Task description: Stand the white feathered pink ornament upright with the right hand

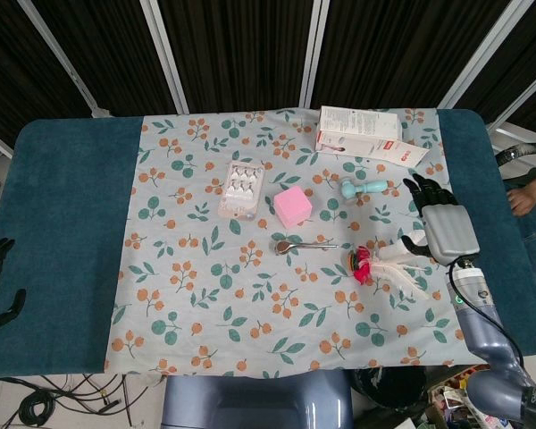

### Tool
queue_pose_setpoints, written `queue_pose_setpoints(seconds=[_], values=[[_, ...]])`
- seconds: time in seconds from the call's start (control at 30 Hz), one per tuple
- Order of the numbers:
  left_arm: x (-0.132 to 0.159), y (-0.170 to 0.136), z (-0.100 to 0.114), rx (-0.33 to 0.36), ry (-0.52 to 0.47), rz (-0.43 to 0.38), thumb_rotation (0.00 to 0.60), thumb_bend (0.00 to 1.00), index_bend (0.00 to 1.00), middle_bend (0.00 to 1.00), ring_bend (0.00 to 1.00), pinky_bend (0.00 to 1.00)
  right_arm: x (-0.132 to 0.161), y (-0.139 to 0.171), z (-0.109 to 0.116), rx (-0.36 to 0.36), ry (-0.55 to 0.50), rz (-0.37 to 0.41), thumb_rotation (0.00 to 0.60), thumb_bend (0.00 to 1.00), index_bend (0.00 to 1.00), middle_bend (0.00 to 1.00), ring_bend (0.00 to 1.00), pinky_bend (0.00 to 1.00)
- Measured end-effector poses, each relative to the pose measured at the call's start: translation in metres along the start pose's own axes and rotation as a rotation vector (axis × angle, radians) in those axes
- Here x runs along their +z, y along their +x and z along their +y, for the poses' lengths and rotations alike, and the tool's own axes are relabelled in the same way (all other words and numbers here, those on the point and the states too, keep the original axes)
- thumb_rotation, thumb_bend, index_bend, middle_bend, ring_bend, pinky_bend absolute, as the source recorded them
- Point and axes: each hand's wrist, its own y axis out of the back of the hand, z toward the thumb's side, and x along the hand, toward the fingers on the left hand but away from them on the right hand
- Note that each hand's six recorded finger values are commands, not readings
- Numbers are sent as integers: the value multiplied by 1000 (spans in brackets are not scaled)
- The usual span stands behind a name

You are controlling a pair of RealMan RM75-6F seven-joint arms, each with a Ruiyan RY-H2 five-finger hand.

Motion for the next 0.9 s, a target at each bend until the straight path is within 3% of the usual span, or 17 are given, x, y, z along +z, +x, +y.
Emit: queue_pose_setpoints(seconds=[0.9], values=[[0, -1, -1, -1, 7, 8, 600, 388, 67, 80, 0, 0, -11, 4, -8, 25, 12, -19, 600, 183, 14, 10, 50, 136]])
